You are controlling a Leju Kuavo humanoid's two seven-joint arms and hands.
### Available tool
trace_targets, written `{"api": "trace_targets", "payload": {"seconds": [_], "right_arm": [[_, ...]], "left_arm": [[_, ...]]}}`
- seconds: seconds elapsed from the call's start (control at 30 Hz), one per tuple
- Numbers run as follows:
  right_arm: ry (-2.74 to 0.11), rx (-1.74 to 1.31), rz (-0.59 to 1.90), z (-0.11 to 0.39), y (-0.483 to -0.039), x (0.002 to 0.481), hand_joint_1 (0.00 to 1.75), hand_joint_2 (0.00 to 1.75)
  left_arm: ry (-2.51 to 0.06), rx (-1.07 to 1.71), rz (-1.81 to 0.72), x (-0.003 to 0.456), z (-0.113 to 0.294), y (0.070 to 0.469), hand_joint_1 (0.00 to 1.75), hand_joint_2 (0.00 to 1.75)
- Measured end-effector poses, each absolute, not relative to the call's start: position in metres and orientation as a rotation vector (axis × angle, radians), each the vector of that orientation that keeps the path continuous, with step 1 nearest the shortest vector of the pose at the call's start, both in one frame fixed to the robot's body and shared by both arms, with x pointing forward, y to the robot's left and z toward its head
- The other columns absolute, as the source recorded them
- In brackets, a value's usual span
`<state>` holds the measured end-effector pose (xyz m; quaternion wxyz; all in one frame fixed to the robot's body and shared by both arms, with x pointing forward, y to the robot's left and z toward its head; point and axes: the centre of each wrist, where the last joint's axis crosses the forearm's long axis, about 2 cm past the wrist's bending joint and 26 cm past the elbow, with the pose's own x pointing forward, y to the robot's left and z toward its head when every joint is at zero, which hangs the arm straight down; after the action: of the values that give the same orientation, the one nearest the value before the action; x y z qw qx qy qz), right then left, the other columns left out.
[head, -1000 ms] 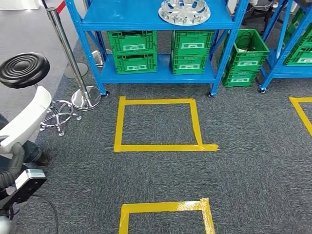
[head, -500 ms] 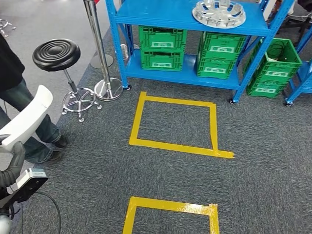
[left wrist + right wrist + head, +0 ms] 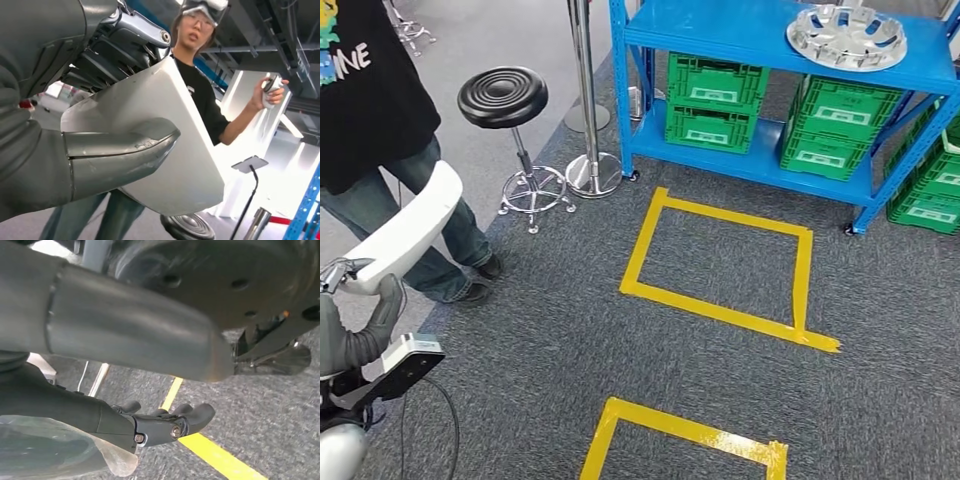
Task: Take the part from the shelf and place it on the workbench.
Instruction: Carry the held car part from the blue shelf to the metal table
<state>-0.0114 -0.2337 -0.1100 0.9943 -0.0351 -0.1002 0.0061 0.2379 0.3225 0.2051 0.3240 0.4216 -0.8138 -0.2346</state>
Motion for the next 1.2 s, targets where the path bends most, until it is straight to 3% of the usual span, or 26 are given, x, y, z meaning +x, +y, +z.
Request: {"api": "trace_targets", "payload": {"seconds": [0.5,0.87,1.2], "right_arm": [[-0.229,-0.05,0.007,-0.11,-0.232,-0.027,0.0,0.0],[-0.49,-0.189,0.062,-0.109,-0.235,-0.026,0.0,0.0],[-0.558,-0.214,0.08,-0.109,-0.232,-0.023,0.0,0.0]], "left_arm": [[-2.158,1.076,-0.612,0.245,0.207,0.313,1.75,1.75],[-2.156,1.085,-0.589,0.235,0.197,0.314,1.75,1.75],[-2.145,1.091,-0.582,0.231,0.193,0.318,1.75,1.75]]}}
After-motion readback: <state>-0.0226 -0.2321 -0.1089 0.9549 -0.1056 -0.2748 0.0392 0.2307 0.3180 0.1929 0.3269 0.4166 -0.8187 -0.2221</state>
